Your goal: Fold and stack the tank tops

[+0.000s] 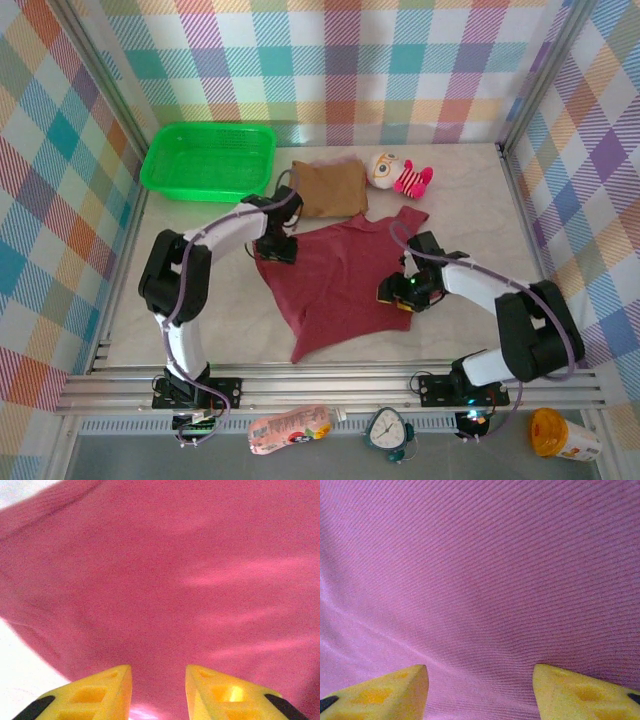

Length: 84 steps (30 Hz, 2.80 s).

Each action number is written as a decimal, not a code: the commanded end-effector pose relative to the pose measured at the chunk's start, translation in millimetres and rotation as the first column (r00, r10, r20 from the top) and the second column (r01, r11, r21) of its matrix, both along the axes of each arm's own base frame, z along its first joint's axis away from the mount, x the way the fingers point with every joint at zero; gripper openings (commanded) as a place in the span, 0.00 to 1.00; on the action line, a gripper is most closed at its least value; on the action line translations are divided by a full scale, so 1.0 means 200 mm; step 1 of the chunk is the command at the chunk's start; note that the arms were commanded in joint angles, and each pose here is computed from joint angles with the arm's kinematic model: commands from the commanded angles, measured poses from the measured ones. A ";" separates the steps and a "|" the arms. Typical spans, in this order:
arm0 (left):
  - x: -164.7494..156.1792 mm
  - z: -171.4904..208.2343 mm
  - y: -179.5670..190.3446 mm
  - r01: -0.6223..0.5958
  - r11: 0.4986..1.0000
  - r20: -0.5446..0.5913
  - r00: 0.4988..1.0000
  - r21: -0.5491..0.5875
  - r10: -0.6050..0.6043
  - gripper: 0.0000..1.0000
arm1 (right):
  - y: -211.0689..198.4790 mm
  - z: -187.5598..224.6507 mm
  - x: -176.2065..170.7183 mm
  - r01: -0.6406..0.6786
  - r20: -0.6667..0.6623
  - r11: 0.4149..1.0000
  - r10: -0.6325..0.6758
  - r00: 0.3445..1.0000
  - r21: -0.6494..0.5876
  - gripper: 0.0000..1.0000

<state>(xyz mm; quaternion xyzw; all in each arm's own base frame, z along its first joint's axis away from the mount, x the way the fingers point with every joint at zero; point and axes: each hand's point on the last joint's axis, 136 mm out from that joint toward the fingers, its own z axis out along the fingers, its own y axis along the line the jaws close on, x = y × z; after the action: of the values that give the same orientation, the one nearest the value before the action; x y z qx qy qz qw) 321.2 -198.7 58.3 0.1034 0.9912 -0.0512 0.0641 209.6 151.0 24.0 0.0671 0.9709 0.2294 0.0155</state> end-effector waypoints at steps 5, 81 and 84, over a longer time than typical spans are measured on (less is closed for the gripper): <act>-0.26 -0.18 -0.18 -0.060 0.997 -0.152 0.987 -0.053 0.051 0.32 | -0.22 -0.04 -0.10 0.108 -0.072 0.985 -0.119 0.990 -0.137 0.61; 0.10 -0.04 0.49 -0.175 0.980 -0.018 0.985 -0.100 0.174 0.53 | 0.27 0.30 0.87 -0.661 0.513 0.731 0.638 0.575 -0.169 0.50; 0.16 -0.07 0.48 -0.152 0.980 -0.027 0.988 -0.128 0.149 0.52 | 0.30 0.25 0.93 -0.692 0.507 0.694 0.677 0.534 -0.198 0.50</act>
<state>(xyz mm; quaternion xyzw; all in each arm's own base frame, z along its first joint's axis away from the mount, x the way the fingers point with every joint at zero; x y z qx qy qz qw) 336.8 -91.6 39.5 -0.0222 0.9954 -0.0793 0.0497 391.0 207.0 76.3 -0.3260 0.8913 0.2481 0.1944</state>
